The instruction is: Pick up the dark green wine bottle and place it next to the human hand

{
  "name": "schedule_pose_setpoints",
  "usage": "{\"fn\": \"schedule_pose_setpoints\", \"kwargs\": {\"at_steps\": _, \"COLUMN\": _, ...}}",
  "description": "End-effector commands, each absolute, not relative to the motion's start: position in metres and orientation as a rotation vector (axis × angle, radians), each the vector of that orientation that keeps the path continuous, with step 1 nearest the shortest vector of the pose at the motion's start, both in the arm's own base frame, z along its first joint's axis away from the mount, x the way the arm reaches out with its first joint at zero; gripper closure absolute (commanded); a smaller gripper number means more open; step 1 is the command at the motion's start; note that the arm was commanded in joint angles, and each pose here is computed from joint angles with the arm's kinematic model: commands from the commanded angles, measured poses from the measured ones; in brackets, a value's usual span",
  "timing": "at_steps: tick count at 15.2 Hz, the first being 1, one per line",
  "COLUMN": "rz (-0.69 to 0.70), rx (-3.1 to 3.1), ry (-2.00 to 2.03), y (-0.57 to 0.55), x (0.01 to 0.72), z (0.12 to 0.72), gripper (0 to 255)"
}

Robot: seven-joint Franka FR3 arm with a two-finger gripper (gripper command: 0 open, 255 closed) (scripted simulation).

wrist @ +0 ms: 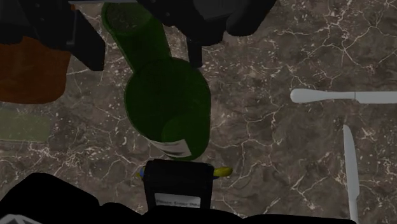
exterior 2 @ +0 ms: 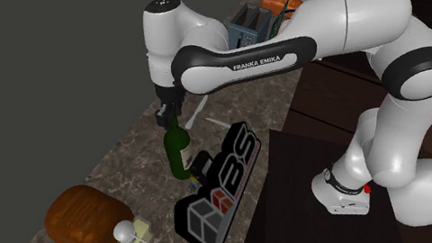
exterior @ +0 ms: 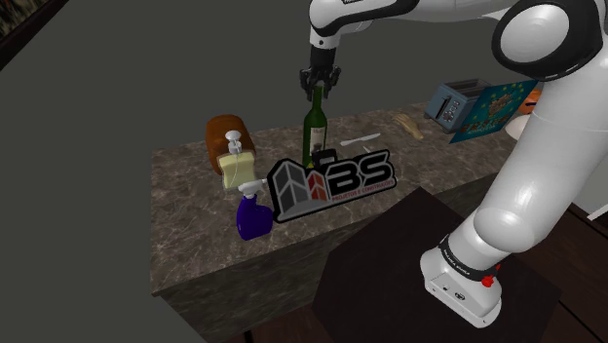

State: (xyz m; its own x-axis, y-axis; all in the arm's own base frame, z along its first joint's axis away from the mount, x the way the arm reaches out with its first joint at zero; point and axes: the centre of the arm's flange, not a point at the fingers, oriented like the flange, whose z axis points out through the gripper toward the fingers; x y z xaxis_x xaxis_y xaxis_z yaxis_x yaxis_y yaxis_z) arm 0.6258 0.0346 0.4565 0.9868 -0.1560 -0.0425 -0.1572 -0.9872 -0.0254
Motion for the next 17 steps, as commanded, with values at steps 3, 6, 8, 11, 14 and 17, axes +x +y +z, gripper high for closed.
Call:
{"fn": "schedule_pose_setpoints", "kwargs": {"at_steps": 3, "rz": 0.063, "rx": -3.103, "ry": 0.245, "y": 0.035, "x": 0.626, "z": 0.457, "gripper": 255}}
{"fn": "schedule_pose_setpoints", "kwargs": {"at_steps": 6, "rz": 0.063, "rx": -3.103, "ry": 0.245, "y": 0.035, "x": 0.626, "z": 0.457, "gripper": 255}}
{"fn": "schedule_pose_setpoints", "kwargs": {"at_steps": 8, "rz": 0.063, "rx": -3.103, "ry": 0.245, "y": 0.035, "x": 0.626, "z": 0.457, "gripper": 255}}
{"fn": "schedule_pose_setpoints", "kwargs": {"at_steps": 11, "rz": 0.063, "rx": -3.103, "ry": 0.245, "y": 0.035, "x": 0.626, "z": 0.467, "gripper": 255}}
{"fn": "schedule_pose_setpoints", "kwargs": {"at_steps": 14, "rz": 0.063, "rx": -3.103, "ry": 0.245, "y": 0.035, "x": 0.626, "z": 0.483, "gripper": 255}}
{"fn": "schedule_pose_setpoints", "kwargs": {"at_steps": 17, "rz": 0.063, "rx": -3.103, "ry": 0.245, "y": 0.035, "x": 0.626, "z": 0.499, "gripper": 255}}
